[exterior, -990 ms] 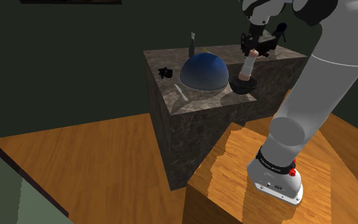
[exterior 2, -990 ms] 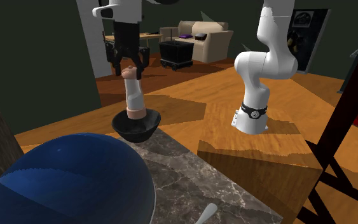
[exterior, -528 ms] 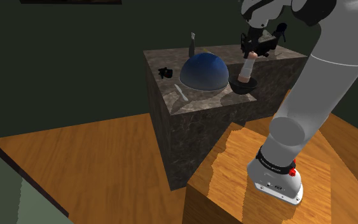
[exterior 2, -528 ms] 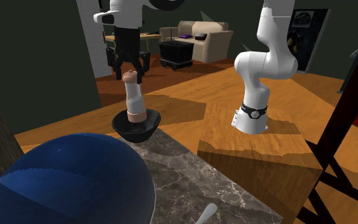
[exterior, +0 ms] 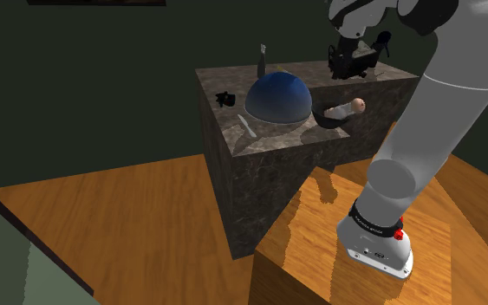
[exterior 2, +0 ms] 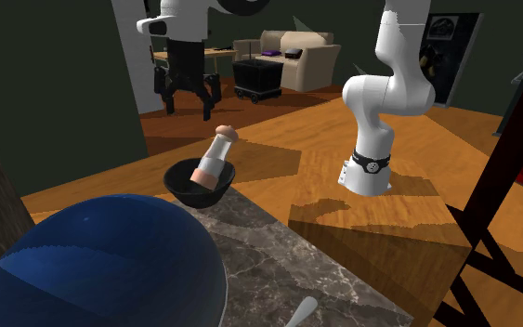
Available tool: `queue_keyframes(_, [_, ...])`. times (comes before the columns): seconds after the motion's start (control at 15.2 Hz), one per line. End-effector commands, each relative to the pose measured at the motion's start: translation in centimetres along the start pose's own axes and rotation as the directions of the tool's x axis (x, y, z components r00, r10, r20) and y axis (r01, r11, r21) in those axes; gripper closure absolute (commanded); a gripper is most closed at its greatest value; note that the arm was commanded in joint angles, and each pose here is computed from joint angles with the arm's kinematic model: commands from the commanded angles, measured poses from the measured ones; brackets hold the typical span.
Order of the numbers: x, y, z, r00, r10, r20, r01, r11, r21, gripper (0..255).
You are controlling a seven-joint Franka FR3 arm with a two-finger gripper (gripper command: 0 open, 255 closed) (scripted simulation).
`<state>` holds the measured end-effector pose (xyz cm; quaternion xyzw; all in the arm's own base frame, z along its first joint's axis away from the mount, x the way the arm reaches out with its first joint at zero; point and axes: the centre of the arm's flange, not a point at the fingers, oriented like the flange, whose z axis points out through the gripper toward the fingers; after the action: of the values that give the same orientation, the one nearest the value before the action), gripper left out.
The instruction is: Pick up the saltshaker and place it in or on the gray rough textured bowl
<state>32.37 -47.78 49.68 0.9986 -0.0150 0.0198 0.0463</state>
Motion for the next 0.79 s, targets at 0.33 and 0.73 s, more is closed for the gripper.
queue_keyframes(0.33, [0.0, 0.0, -5.0, 1.000, 0.000, 0.000, 0.000, 1.000, 0.000, 0])
queue_keyframes(0.73, [0.0, 0.0, -5.0, 1.000, 0.000, 0.000, 0.000, 1.000, 0.000, 0])
